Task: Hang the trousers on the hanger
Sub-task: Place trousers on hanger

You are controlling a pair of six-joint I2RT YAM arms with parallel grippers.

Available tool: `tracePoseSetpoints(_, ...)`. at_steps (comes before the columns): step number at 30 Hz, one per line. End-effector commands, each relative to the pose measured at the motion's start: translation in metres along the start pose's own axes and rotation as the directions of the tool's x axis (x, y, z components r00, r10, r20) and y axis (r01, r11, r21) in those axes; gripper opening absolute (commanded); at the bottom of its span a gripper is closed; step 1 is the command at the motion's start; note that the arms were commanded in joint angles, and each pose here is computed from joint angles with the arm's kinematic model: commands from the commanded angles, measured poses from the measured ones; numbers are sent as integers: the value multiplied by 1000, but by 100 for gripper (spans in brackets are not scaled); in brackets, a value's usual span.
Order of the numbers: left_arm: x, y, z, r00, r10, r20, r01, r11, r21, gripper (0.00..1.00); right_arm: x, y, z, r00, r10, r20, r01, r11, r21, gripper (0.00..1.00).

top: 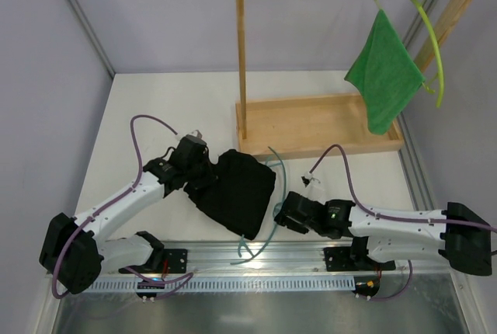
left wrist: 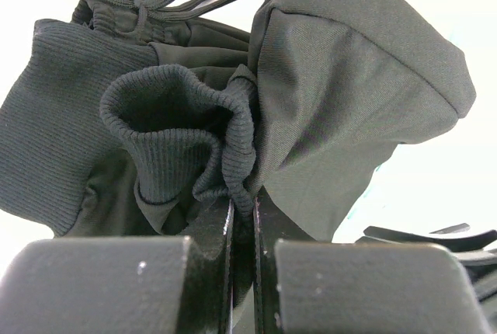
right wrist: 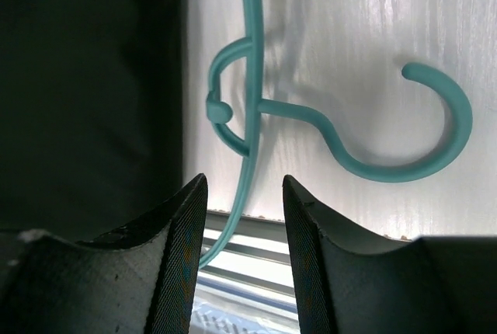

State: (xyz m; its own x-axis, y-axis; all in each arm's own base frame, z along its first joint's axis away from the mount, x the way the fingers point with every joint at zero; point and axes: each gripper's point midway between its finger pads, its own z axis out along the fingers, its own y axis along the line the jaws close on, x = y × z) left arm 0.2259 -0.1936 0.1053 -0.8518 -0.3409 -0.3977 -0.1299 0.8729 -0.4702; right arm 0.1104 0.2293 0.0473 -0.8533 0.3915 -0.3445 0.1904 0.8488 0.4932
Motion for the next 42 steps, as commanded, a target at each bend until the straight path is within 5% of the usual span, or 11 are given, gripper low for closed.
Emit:
tracePoseSetpoints(1,-21,-20,-6,998,-9,65,5,998,59,1,-6,14,5,997,37,66,-37,999,-9,47)
tracePoseSetpoints(9,-17,-27,-7,999,-32,44,28,995,93,0,12,9,30,997,-54,58,49,994,94,43)
tracePoseSetpoints(15,-28,-22,-20,995,-40,87,35,998,50,0,12,-29,35,991,-123,61,106,966,238,4)
tracePoseSetpoints(31,-40,60,-31,989,62,134,-19,952,-304,0,-22,-67,8,952,-283,114,230,910,344,4)
tracePoseSetpoints(42,-68,78,-49,974,60,219,6,956,-292,0,-39,-61,-8,907,-412,83,360,863,355,4)
